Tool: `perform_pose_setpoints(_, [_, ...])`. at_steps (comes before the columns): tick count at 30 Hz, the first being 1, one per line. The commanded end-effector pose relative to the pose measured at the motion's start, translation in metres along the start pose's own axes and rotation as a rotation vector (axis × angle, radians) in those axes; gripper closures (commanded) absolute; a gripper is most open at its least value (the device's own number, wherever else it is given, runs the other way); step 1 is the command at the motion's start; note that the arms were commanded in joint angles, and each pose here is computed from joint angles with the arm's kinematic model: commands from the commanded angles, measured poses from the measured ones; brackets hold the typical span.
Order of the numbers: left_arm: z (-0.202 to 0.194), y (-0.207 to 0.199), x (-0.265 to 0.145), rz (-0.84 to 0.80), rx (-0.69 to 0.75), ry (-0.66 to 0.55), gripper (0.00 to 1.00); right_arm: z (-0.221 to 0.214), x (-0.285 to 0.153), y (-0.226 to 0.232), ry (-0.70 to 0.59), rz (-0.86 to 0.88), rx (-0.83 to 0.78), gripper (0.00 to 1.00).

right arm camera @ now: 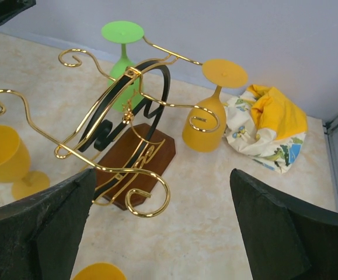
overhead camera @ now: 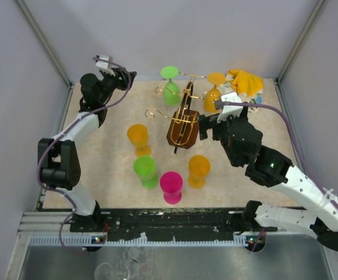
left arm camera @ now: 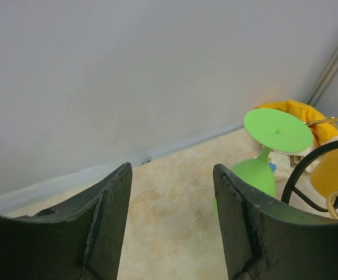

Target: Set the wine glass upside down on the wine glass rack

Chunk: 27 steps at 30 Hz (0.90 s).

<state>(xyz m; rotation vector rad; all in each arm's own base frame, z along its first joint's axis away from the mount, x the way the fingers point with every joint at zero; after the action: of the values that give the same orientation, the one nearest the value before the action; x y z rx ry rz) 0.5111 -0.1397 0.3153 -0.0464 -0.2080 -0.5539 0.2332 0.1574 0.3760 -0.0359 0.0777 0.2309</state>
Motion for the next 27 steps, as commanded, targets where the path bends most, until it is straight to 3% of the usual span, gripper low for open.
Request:
perform_pose_setpoints(1, [-0.01,0.0,-0.014,0.146,0.034,0.25,0.36,0.004,-0.008,0.0,0.038,0.035,0.068,0.03])
perform_pose_setpoints(5, [-0.009,-0.016,-0.033,0.192,0.021,0.385,0.36,0.002,-0.007,0.012,0.095,0.075,0.067,0.04])
perform_pose_setpoints(9, [0.001,-0.037,-0.052,0.213,0.021,0.415,0.37,-0.003,-0.007,0.018,0.199,0.081,0.035,0.1])
perform_pose_setpoints(13, [0.019,-0.044,-0.068,0.26,0.024,0.43,0.38,-0.014,-0.023,0.013,0.256,0.093,0.104,0.12])
perform_pose_setpoints(20, [0.045,-0.06,-0.081,0.24,-0.047,0.414,0.39,-0.082,-0.045,0.011,0.424,0.102,0.172,0.1])
perform_pose_setpoints(27, [0.06,-0.07,-0.084,0.218,-0.061,0.384,0.37,-0.138,-0.057,0.024,0.582,0.127,0.24,0.15])
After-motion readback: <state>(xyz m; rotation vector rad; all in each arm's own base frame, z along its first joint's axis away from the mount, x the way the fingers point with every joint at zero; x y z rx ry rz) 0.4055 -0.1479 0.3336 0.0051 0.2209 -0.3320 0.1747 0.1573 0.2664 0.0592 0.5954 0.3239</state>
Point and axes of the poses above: each gripper's point midway between its finger pads, its own x axis out along the fingers, its own y axis along the line the jaws close on, z = x × y, the point moved 2 cm from there along -x, back along the fingers, and after that the axes turned 6 degrees about x, right-handed, at the moved point
